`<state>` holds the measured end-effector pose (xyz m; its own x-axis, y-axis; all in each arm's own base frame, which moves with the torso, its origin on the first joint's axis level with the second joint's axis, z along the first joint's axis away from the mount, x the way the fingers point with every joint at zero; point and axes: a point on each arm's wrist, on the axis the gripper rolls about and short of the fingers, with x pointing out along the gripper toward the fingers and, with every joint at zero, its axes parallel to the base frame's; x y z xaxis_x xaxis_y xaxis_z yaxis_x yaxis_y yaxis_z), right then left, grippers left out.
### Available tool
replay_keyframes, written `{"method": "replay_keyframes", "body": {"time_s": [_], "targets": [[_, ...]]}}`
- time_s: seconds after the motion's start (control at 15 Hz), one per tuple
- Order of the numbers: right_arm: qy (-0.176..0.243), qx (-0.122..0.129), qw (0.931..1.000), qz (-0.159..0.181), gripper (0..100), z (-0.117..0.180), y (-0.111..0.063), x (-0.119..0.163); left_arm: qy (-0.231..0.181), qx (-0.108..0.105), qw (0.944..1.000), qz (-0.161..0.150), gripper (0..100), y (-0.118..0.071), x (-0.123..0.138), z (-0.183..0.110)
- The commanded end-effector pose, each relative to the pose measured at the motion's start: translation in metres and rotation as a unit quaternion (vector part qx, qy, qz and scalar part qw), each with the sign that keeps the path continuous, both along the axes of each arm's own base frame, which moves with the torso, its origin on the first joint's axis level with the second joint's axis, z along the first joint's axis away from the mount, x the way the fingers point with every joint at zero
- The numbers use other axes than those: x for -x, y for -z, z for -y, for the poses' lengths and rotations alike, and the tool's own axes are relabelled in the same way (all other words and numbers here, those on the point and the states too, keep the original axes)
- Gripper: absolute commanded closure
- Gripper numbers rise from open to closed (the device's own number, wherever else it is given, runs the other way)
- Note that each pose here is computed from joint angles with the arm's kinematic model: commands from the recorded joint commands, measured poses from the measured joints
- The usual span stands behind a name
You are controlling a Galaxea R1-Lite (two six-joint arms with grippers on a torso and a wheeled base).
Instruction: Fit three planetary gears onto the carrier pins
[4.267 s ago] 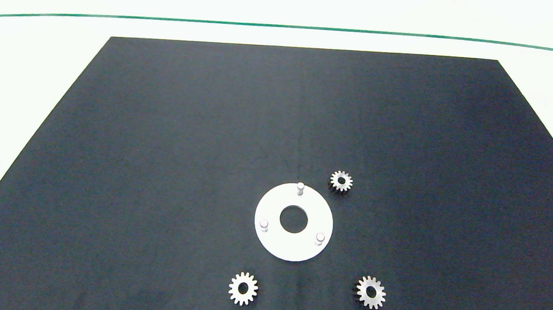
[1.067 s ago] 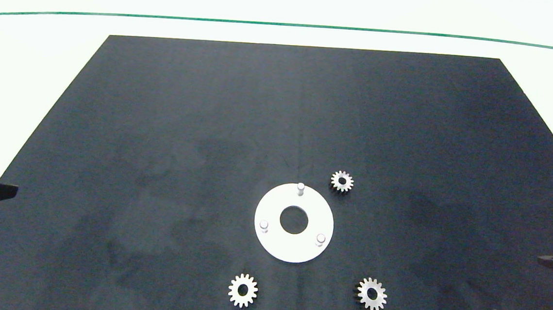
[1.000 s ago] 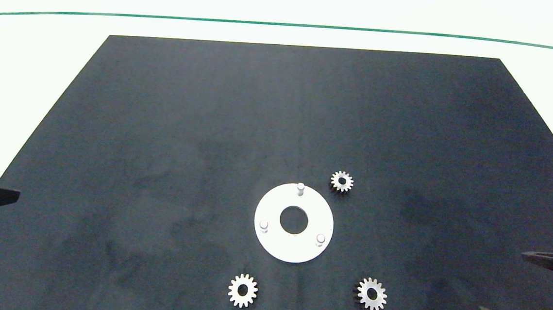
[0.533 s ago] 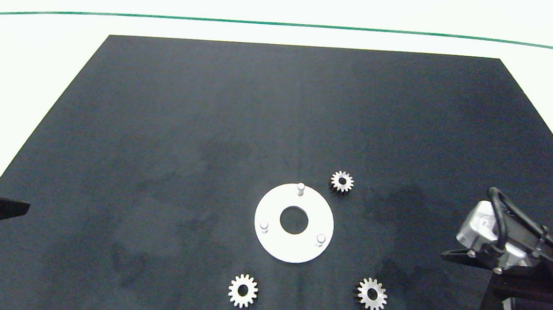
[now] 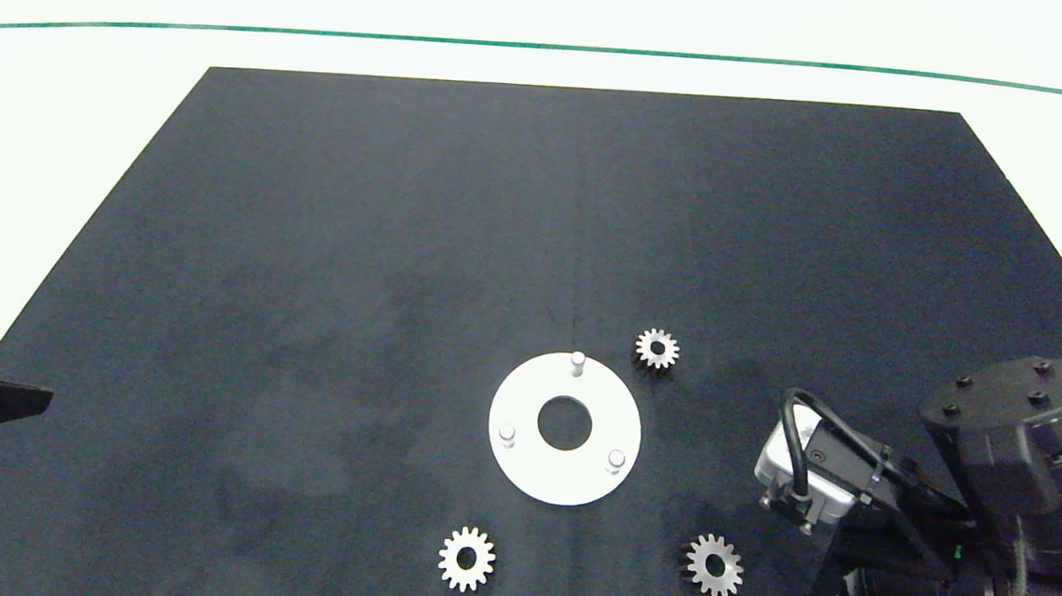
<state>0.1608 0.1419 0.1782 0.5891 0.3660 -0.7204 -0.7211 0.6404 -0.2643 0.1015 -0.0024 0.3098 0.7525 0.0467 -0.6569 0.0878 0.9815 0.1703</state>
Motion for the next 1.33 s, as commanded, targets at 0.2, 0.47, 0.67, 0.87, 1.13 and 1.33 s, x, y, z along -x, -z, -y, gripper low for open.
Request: {"method": "replay_keyframes", "body": {"time_s": [0.2, 0.47, 0.67, 0.87, 1.13, 1.33], "targets": [[-0.003, 0.019, 0.9997, -0.012, 0, -0.007, 0.010, -0.006, 0.000, -0.001, 1.0000, 0.001, 0, 0.000, 0.003, 0.000], [-0.015, 0.021, 0.9996, -0.014, 0, -0.017, 0.015, -0.008, 0.007, 0.000, 1.0000, 0.003, 0, 0.000, 0.006, 0.001], [-0.021, 0.040, 0.9989, -0.011, 0, -0.025, 0.019, -0.005, 0.007, 0.000, 1.0000, 0.005, 0, 0.000, 0.007, 0.001], [-0.019, 0.049, 0.9986, -0.009, 0, -0.030, 0.025, -0.008, 0.007, 0.000, 0.9999, 0.008, 0, -0.001, 0.009, 0.001], [-0.010, 0.060, 0.9981, -0.007, 0, -0.031, 0.028, -0.011, 0.007, 0.000, 0.9999, 0.013, 0, -0.002, 0.012, 0.001], [-0.007, 0.063, 0.9980, -0.009, 0, -0.031, 0.030, -0.012, 0.014, 0.000, 0.9998, 0.015, 0, -0.002, 0.014, 0.002]]}}
